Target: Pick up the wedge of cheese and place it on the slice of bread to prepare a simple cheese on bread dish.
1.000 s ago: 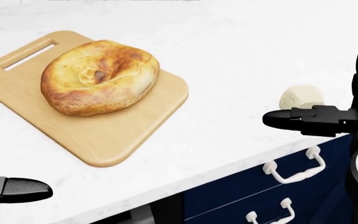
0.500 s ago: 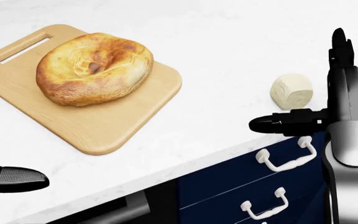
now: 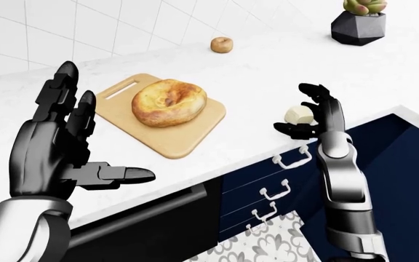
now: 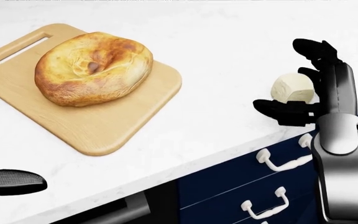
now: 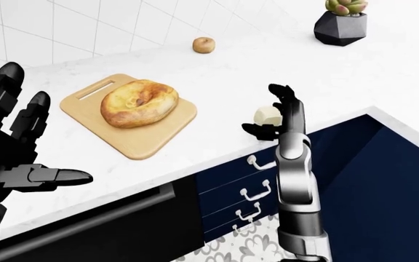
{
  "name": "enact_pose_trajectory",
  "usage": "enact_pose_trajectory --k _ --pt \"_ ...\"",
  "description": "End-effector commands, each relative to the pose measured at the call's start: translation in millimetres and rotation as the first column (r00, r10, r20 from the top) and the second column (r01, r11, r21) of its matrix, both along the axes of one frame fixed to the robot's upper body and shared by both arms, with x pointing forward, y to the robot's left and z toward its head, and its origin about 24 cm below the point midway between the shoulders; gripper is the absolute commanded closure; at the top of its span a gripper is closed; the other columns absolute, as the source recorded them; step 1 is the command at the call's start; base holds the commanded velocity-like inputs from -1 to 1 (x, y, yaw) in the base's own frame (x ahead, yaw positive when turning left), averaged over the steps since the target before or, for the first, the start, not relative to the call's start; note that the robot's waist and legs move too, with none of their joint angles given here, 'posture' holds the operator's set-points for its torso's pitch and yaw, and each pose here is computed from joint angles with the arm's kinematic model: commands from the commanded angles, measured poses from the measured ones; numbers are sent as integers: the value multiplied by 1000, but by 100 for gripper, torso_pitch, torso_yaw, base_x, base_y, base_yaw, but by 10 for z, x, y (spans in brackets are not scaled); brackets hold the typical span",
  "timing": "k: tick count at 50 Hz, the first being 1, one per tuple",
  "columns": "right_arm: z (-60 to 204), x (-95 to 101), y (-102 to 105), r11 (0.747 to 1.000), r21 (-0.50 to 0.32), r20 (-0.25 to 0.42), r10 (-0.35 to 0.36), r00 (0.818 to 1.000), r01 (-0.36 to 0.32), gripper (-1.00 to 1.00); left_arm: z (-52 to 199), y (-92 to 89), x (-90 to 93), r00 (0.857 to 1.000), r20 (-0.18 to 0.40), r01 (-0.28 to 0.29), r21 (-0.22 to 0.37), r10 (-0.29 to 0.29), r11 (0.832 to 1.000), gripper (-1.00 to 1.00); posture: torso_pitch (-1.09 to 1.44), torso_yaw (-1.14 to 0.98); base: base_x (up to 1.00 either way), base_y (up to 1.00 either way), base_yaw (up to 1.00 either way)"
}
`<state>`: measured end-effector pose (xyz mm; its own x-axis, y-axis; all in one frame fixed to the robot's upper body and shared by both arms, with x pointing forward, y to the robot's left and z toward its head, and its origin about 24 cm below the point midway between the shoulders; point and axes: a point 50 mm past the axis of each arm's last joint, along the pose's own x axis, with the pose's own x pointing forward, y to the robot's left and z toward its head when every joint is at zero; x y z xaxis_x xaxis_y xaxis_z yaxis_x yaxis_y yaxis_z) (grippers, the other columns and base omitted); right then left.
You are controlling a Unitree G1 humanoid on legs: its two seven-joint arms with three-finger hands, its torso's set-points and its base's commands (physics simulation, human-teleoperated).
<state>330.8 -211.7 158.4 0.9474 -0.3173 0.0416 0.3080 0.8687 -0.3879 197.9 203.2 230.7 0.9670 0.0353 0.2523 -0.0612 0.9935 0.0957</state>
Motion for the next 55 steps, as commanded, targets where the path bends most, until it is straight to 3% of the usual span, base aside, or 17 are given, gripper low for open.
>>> enact_pose_trajectory --k 1,3,5,7,9,12,16,21,27,35,49,55 --pt "157 13 3 1000 -18 74 6 997 -4 -39 97 -8 -39 998 70 -3 14 2 1000 -100 0 0 0 0 0" --pt "150 21 -5 1000 -20 73 2 997 -1 -36 98 -10 -39 998 70 -3 14 2 1000 -100 0 0 0 0 0" --pt "162 17 -1 1000 -22 76 2 997 -1 -21 91 -10 -39 998 69 -4 14 3 1000 -100 0 0 0 0 0" --pt "192 5 2 1000 -26 83 2 997 0 38 94 -6 -42 997 71 -4 13 3 1000 -100 0 0 0 0 0" --pt "212 -6 8 1000 -31 88 3 996 -1 65 97 -3 -43 997 71 -4 13 3 1000 -100 0 0 0 0 0" --pt "244 -15 19 999 -33 95 6 995 -3 80 99 -6 -44 997 71 -3 14 2 1000 -100 0 0 0 0 0" --pt "479 -52 51 999 -44 140 17 990 -11 99 115 -6 -50 997 74 -4 14 3 1000 -100 0 0 0 0 0" --pt "746 -65 133 999 -43 177 37 984 -30 100 136 18 -70 997 81 -7 11 6 1000 -100 0 0 0 0 0" --pt "1076 25 424 995 -38 228 94 969 -88 100 173 29 -90 996 89 -7 9 6 1000 -100 0 0 0 0 0" --pt "1288 125 816 984 -38 256 180 950 -176 100 195 49 -122 996 92 -11 9 10 1000 -100 0 0 0 0 0" --pt "1584 140 1587 935 -62 291 351 890 -349 100 206 46 -125 995 96 -11 9 10 1000 -100 0 0 0 0 0" --pt "1561 147 1979 893 -89 299 446 843 -441 100 197 77 -139 995 96 -18 9 17 1000 -100 0 0 0 0 0"
